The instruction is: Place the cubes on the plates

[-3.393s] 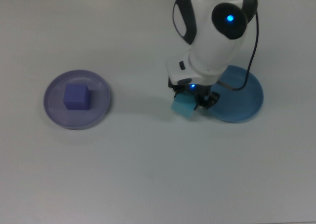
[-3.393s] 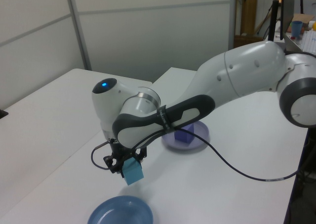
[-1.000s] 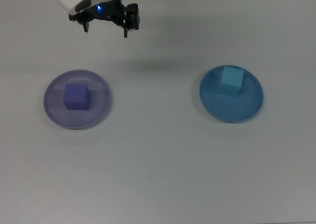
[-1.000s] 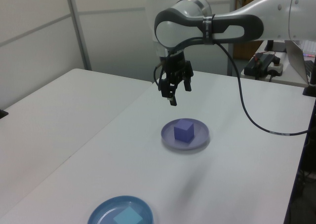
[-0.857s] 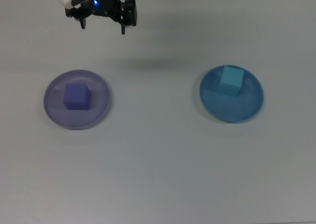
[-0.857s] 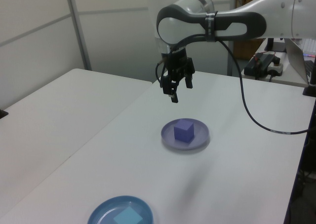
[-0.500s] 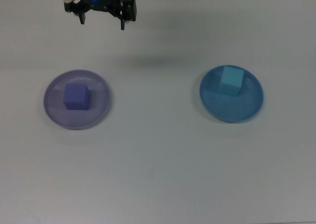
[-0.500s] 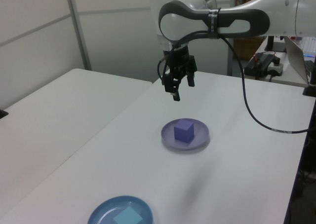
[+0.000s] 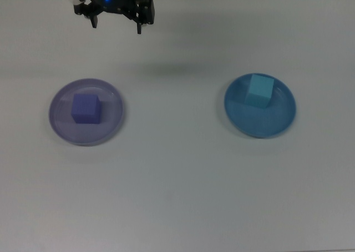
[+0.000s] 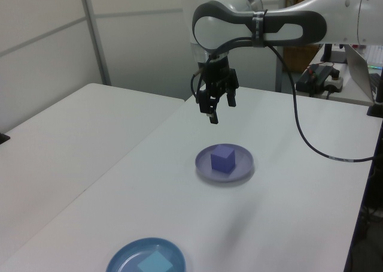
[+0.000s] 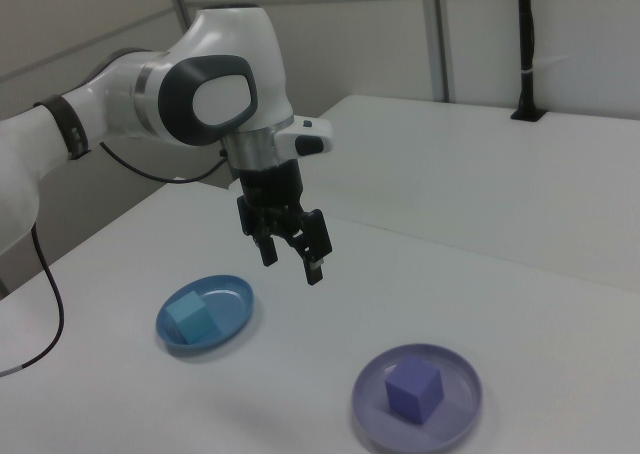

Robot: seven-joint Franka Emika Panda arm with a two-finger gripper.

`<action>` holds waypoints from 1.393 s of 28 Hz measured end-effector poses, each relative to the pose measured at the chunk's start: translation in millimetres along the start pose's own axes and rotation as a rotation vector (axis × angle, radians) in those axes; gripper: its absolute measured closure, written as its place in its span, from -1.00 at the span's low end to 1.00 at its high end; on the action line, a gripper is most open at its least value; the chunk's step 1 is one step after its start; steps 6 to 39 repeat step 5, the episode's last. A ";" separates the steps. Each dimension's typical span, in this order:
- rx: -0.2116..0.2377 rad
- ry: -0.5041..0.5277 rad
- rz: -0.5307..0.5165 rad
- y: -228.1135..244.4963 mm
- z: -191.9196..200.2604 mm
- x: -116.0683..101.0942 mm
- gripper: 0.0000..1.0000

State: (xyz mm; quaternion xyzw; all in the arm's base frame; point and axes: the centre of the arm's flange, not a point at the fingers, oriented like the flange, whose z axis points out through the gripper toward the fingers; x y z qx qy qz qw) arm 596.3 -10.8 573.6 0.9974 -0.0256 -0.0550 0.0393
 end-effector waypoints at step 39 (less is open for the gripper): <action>0.007 0.000 0.000 -0.8 0.0 0.0 -1.00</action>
